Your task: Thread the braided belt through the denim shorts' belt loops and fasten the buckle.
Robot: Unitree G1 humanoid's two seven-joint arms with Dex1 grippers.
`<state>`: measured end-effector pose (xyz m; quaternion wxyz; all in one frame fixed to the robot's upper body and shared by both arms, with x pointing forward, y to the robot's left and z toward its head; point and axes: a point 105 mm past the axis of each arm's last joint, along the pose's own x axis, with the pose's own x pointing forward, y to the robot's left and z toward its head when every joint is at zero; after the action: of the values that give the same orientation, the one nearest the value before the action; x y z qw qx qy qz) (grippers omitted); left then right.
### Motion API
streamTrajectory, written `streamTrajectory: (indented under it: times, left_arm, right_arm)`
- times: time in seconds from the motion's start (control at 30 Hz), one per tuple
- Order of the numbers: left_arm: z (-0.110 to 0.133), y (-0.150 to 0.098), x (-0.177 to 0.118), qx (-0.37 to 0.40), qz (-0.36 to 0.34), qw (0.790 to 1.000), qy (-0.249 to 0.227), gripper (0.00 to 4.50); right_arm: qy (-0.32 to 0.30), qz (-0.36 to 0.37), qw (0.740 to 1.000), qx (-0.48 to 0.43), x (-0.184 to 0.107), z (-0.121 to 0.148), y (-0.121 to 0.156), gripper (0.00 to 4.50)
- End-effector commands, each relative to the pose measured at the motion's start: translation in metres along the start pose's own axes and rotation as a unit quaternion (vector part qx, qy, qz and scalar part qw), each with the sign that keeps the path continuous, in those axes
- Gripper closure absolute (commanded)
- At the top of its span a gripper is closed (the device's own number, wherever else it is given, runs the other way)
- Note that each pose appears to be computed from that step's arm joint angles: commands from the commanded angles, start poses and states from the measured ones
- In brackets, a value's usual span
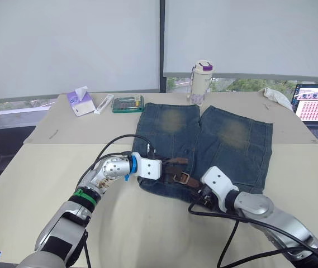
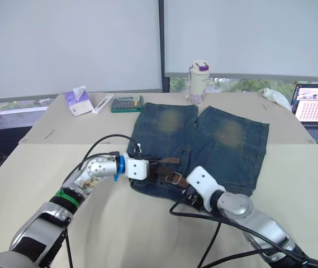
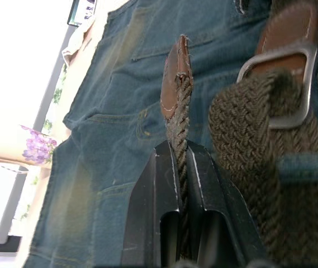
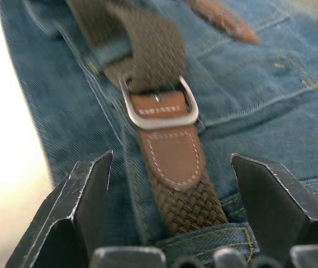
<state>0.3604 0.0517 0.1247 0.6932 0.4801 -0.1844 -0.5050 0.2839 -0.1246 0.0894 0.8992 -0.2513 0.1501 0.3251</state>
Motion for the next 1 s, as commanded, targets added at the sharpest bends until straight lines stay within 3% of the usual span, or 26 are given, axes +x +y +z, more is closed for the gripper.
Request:
streamTrajectory:
  times: [0.03, 0.13, 0.17, 0.33, 0.4, 0.5, 0.63, 0.77, 1.0]
  left_arm:
    - [0.004, 0.011, -0.002, 0.02, 0.013, 1.0, -0.007, 4.5]
    - [0.003, 0.012, -0.002, 0.02, 0.014, 1.0, -0.007, 4.5]
    - [0.003, 0.011, -0.002, 0.019, 0.013, 1.0, -0.007, 4.5]
    - [0.0, 0.005, -0.004, 0.026, -0.005, 1.0, 0.002, 4.5]
    - [-0.001, 0.004, -0.004, 0.027, -0.01, 1.0, 0.005, 4.5]
    - [-0.007, -0.001, -0.006, 0.032, -0.024, 0.999, 0.018, 4.5]
    - [-0.011, -0.006, -0.007, 0.059, -0.047, 0.997, 0.028, 4.5]
    - [-0.005, -0.002, -0.005, 0.109, -0.07, 0.991, 0.019, 4.5]
    - [0.001, 0.003, -0.009, 0.153, -0.103, 0.983, 0.004, 4.5]
  right_arm:
    - [0.009, -0.027, 1.0, -0.004, 0.0, 0.0, -0.01, 0.78]
    - [0.004, -0.033, 0.999, 0.011, 0.001, 0.002, -0.011, 0.78]
    - [0.0, -0.038, 0.999, 0.015, 0.001, 0.004, -0.012, 1.28]
    - [-0.009, -0.049, 0.999, -0.013, -0.003, 0.008, -0.017, 2.77]
    - [-0.012, -0.054, 0.998, -0.039, -0.005, 0.011, -0.018, 3.6]
    - [-0.058, -0.067, 0.994, -0.069, -0.005, 0.024, -0.018, 4.46]
    - [-0.08, -0.088, 0.982, -0.149, -0.005, 0.031, -0.019, 4.47]
    - [-0.087, -0.107, 0.95, -0.279, -0.004, 0.033, -0.022, 4.47]
    - [-0.116, -0.122, 0.908, -0.384, -0.001, 0.032, -0.024, 4.47]
